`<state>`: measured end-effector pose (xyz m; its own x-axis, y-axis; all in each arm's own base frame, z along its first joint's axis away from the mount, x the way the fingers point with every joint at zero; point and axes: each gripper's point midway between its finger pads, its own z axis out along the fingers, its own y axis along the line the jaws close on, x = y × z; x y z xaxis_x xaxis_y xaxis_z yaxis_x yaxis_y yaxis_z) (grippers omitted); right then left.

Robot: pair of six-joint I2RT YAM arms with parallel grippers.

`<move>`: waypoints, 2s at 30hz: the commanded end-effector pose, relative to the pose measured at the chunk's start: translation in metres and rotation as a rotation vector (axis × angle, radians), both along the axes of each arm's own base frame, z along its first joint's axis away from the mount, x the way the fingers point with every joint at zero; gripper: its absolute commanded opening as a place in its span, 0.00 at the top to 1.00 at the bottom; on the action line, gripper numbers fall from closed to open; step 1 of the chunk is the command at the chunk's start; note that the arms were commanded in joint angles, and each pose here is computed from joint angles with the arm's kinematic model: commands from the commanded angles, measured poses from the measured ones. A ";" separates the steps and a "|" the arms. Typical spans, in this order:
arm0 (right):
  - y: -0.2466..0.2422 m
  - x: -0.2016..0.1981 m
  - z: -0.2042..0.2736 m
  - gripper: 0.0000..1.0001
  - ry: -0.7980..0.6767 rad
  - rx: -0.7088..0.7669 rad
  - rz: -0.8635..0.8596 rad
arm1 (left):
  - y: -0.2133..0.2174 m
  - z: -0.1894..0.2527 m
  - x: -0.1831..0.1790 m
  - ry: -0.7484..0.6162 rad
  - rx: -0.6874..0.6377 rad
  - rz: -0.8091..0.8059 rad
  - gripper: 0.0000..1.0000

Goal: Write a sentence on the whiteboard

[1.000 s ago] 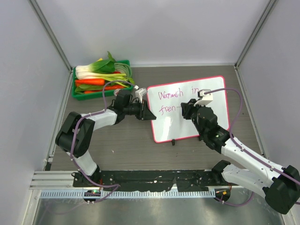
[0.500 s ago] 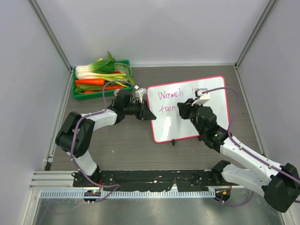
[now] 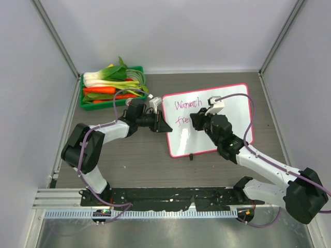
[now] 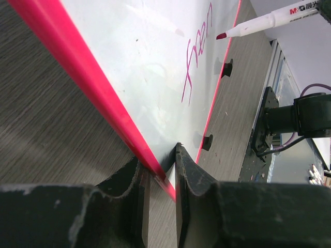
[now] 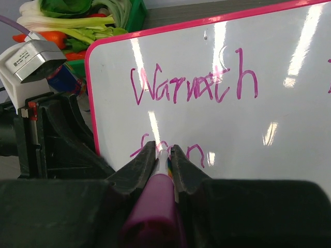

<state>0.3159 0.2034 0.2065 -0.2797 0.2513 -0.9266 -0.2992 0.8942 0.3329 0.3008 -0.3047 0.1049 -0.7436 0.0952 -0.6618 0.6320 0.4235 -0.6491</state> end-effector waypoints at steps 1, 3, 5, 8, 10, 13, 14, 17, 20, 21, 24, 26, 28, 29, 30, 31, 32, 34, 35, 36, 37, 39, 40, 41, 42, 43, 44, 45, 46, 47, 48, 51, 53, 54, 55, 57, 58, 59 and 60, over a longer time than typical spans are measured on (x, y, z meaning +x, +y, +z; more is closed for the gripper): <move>0.004 0.010 0.046 0.98 -0.105 0.076 -0.011 | 0.011 -0.045 -0.006 -0.006 0.161 0.007 1.00; 0.000 0.009 0.047 0.98 -0.107 0.072 -0.027 | 0.011 -0.046 -0.006 -0.007 0.162 0.008 1.00; -0.006 0.006 0.045 0.99 -0.105 0.066 -0.045 | 0.011 -0.046 -0.006 -0.006 0.163 0.007 1.00; -0.015 0.002 0.041 0.98 -0.099 0.051 -0.069 | 0.011 -0.046 -0.006 -0.006 0.164 0.009 1.00; -0.021 -0.001 0.035 0.99 -0.088 0.036 -0.085 | 0.011 -0.046 -0.006 -0.008 0.163 0.009 1.00; -0.031 -0.003 0.027 0.98 -0.076 0.020 -0.107 | 0.011 -0.046 -0.006 -0.006 0.164 0.009 1.00; -0.035 -0.003 0.027 0.98 -0.074 0.021 -0.118 | 0.011 -0.046 -0.006 -0.008 0.163 0.009 1.00; -0.043 -0.003 0.025 0.99 -0.069 0.020 -0.131 | 0.011 -0.046 -0.006 -0.006 0.164 0.009 1.00; -0.048 -0.002 0.026 0.99 -0.070 0.018 -0.138 | 0.011 -0.045 -0.006 -0.008 0.163 0.009 1.00; -0.051 -0.001 0.026 0.99 -0.070 0.022 -0.146 | 0.011 -0.046 -0.006 -0.007 0.165 0.010 1.00; -0.053 0.000 0.028 0.99 -0.069 0.028 -0.147 | 0.011 -0.046 -0.006 -0.006 0.163 0.007 1.00; -0.054 0.001 0.029 0.99 -0.072 0.031 -0.150 | 0.011 -0.045 -0.006 -0.008 0.163 0.009 1.00; -0.055 0.002 0.030 0.99 -0.073 0.034 -0.151 | 0.011 -0.045 -0.006 -0.008 0.163 0.009 1.00; -0.055 0.002 0.030 0.98 -0.072 0.035 -0.151 | 0.011 -0.045 -0.006 -0.009 0.163 0.009 1.00; -0.054 0.002 0.032 0.99 -0.075 0.037 -0.149 | 0.011 -0.046 -0.006 -0.006 0.164 0.009 1.00; -0.054 0.002 0.032 0.99 -0.077 0.041 -0.150 | 0.011 -0.046 -0.006 -0.005 0.165 0.009 1.00; -0.053 0.003 0.032 0.99 -0.076 0.041 -0.148 | 0.011 -0.046 -0.006 -0.006 0.164 0.009 1.00; -0.052 0.004 0.033 0.99 -0.081 0.046 -0.145 | 0.011 -0.046 -0.006 -0.006 0.164 0.009 1.00; -0.052 0.005 0.034 0.99 -0.082 0.047 -0.145 | 0.011 -0.046 -0.006 -0.005 0.165 0.009 1.00; -0.050 0.006 0.034 0.99 -0.080 0.048 -0.142 | 0.011 -0.046 -0.006 -0.005 0.165 0.009 1.00; -0.049 0.007 0.035 0.99 -0.082 0.052 -0.138 | 0.011 -0.046 -0.006 -0.006 0.164 0.009 1.00; -0.047 0.009 0.036 0.99 -0.084 0.050 -0.136 | 0.011 -0.047 -0.006 -0.003 0.165 0.007 1.00; -0.047 0.011 0.034 0.99 -0.079 0.050 -0.140 | 0.011 -0.046 -0.007 -0.003 0.164 0.007 1.00; -0.046 0.012 0.033 0.98 -0.076 0.049 -0.140 | 0.011 -0.046 -0.006 -0.003 0.164 0.008 1.00; -0.045 0.012 0.034 0.99 -0.078 0.053 -0.138 | 0.011 -0.046 -0.006 -0.003 0.164 0.008 1.00; -0.044 0.014 0.033 0.99 -0.075 0.052 -0.137 | 0.011 -0.047 -0.006 -0.002 0.164 0.008 1.00; -0.044 0.014 0.033 0.98 -0.077 0.053 -0.140 | 0.011 -0.047 -0.006 -0.003 0.164 0.008 1.00; -0.045 0.016 0.033 0.99 -0.075 0.048 -0.144 | 0.011 -0.046 -0.006 -0.005 0.164 0.007 1.00; -0.045 0.016 0.033 0.99 -0.075 0.049 -0.148 | 0.011 -0.047 -0.006 -0.003 0.165 0.007 1.00; -0.045 0.017 0.032 0.99 -0.074 0.044 -0.150 | 0.011 -0.047 -0.006 -0.003 0.165 0.007 1.00; -0.045 0.017 0.032 0.99 -0.074 0.044 -0.150 | 0.011 -0.046 -0.006 -0.005 0.164 0.007 1.00; -0.045 0.018 0.027 0.99 -0.063 0.036 -0.153 | 0.011 -0.047 -0.006 -0.003 0.165 0.007 1.00; -0.046 0.018 0.024 0.99 -0.058 0.033 -0.156 | 0.011 -0.046 -0.006 -0.004 0.163 0.006 1.00; -0.047 0.018 0.023 0.98 -0.057 0.033 -0.164 | 0.011 -0.047 -0.006 -0.003 0.164 0.006 1.00; -0.048 0.019 0.022 0.99 -0.055 0.033 -0.170 | 0.010 -0.046 -0.006 -0.004 0.163 0.005 1.00; -0.049 0.020 0.019 0.98 -0.052 0.032 -0.179 | 0.011 -0.047 -0.007 -0.002 0.164 0.006 1.00; -0.049 0.020 0.019 0.99 -0.051 0.033 -0.183 | 0.011 -0.046 -0.006 -0.004 0.163 0.006 1.00; -0.049 0.021 0.018 0.99 -0.048 0.034 -0.185 | 0.011 -0.046 -0.006 -0.003 0.164 0.006 1.00; -0.050 0.021 0.017 0.99 -0.046 0.030 -0.188 | 0.011 -0.047 -0.006 -0.001 0.164 0.005 1.00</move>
